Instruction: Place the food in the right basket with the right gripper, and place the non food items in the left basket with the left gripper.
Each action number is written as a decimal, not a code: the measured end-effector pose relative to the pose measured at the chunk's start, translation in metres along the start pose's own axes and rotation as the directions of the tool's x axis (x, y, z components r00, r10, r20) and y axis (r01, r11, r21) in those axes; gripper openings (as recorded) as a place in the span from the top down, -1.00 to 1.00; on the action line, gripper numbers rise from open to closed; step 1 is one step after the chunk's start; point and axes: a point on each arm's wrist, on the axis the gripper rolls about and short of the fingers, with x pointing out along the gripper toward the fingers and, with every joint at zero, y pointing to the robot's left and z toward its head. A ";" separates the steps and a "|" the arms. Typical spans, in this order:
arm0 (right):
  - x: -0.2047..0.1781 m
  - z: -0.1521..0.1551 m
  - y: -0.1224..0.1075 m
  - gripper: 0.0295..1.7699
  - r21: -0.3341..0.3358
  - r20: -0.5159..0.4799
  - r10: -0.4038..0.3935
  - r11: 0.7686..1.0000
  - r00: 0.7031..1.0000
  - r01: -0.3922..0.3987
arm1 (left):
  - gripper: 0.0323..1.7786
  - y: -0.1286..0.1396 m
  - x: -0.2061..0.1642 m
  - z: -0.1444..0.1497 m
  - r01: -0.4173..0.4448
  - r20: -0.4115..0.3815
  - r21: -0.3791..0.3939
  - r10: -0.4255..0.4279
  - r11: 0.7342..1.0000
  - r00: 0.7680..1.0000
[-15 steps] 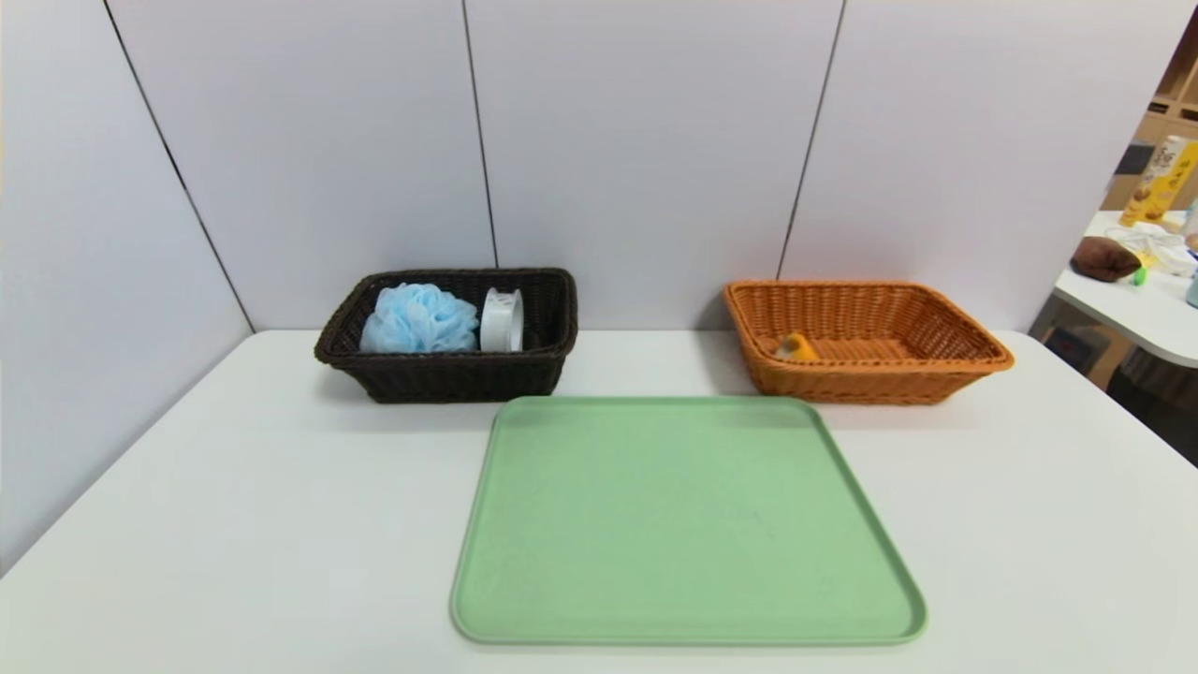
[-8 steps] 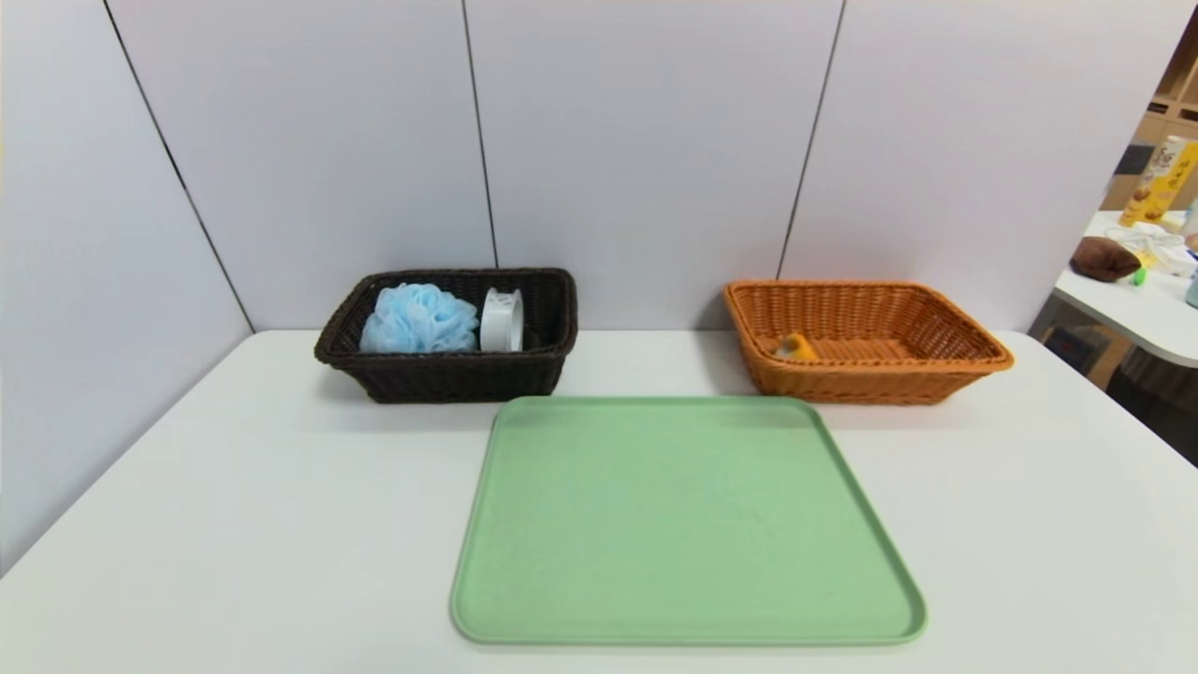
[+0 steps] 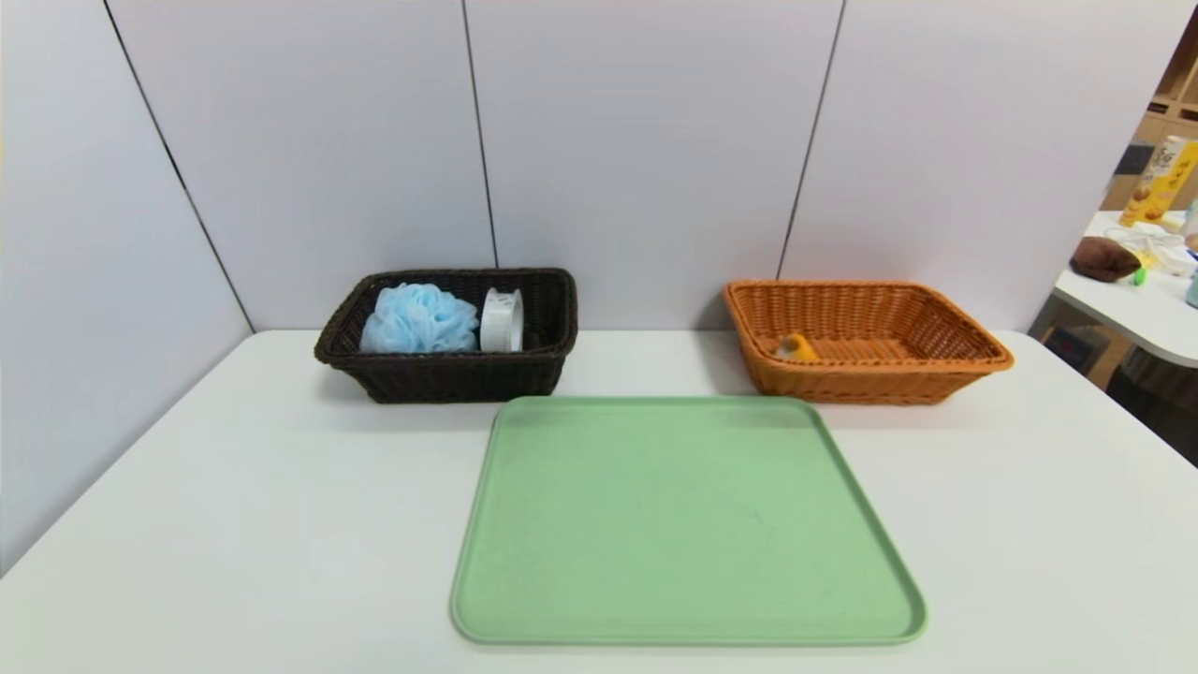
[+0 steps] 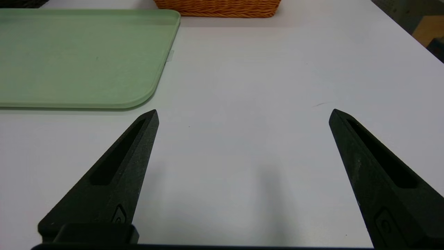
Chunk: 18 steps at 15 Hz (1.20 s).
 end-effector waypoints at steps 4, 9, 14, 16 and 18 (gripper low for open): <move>0.000 0.000 0.000 -0.92 -0.004 0.000 -0.001 1.000 1.000 0.001 | -0.90 0.000 0.000 0.000 -0.001 0.000 0.000 0.001 1.000 1.000; 0.000 0.000 0.000 -0.92 -0.005 0.001 0.001 1.000 1.000 -0.001 | -0.90 0.000 0.000 0.000 -0.001 0.000 0.000 0.001 1.000 1.000; 0.000 0.000 0.000 -0.92 -0.013 0.000 0.005 1.000 1.000 -0.005 | -0.90 0.000 0.000 0.000 0.000 0.000 0.000 0.000 1.000 1.000; 0.000 0.000 0.000 -0.92 -0.004 -0.001 0.004 1.000 1.000 -0.004 | -0.90 0.000 0.000 0.000 0.000 0.000 0.000 0.000 1.000 1.000; 0.000 0.000 0.000 -0.92 -0.004 0.001 0.003 1.000 1.000 -0.003 | -0.90 0.000 0.000 0.000 0.000 0.000 0.000 0.000 1.000 1.000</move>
